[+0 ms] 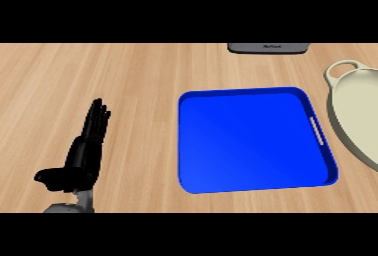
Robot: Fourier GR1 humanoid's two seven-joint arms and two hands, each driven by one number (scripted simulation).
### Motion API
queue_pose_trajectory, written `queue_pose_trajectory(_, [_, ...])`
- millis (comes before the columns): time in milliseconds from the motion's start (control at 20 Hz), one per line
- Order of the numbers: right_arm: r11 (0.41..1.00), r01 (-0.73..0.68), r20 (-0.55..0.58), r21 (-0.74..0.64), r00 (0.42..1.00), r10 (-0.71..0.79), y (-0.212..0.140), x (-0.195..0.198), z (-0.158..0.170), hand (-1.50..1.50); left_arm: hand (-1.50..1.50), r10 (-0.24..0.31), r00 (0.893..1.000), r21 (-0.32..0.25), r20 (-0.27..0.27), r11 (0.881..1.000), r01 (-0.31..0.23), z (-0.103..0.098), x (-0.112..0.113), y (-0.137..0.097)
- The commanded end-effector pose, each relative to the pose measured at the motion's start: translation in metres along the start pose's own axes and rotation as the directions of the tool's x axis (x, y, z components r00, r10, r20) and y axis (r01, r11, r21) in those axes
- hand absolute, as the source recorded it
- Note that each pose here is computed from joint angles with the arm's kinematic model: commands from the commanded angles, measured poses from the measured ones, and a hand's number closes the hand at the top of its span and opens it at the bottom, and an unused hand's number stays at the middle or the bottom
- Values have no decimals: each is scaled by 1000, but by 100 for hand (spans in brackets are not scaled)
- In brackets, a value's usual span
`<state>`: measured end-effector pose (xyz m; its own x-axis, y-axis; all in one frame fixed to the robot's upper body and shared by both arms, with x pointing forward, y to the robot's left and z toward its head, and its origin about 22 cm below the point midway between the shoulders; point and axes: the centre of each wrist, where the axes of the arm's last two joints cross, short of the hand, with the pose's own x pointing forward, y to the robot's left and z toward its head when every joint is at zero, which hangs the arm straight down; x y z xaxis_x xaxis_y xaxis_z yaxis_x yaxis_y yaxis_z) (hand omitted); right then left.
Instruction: Pick the cupcake from the tray and place it in the pot
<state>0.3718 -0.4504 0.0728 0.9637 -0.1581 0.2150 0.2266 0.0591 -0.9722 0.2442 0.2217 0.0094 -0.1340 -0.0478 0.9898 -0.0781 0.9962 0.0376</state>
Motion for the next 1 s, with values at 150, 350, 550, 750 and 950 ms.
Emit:
queue_pose_trajectory(150, [945,323,5,-58,946,-323,3,-8,-3,-150,0,7,1000,-4,-3,1000,-7,1,-2,4])
queue_pose_trajectory(350, [764,614,133,-198,789,-600,-24,2,1,-150,0,2,1000,18,-12,1000,-2,1,-10,6])
queue_pose_trajectory(550, [632,727,162,-267,681,-714,-8,-19,0,-150,0,-12,1000,35,-8,999,13,-2,-5,18])
queue_pose_trajectory(750, [562,771,121,-300,615,-779,12,-40,6,-150,0,-5,1000,19,-19,1000,5,11,-4,10])
queue_pose_trajectory(950, [505,803,180,-317,573,-799,4,-60,2,-150,0,-13,1000,24,-1,1000,13,1,10,5])
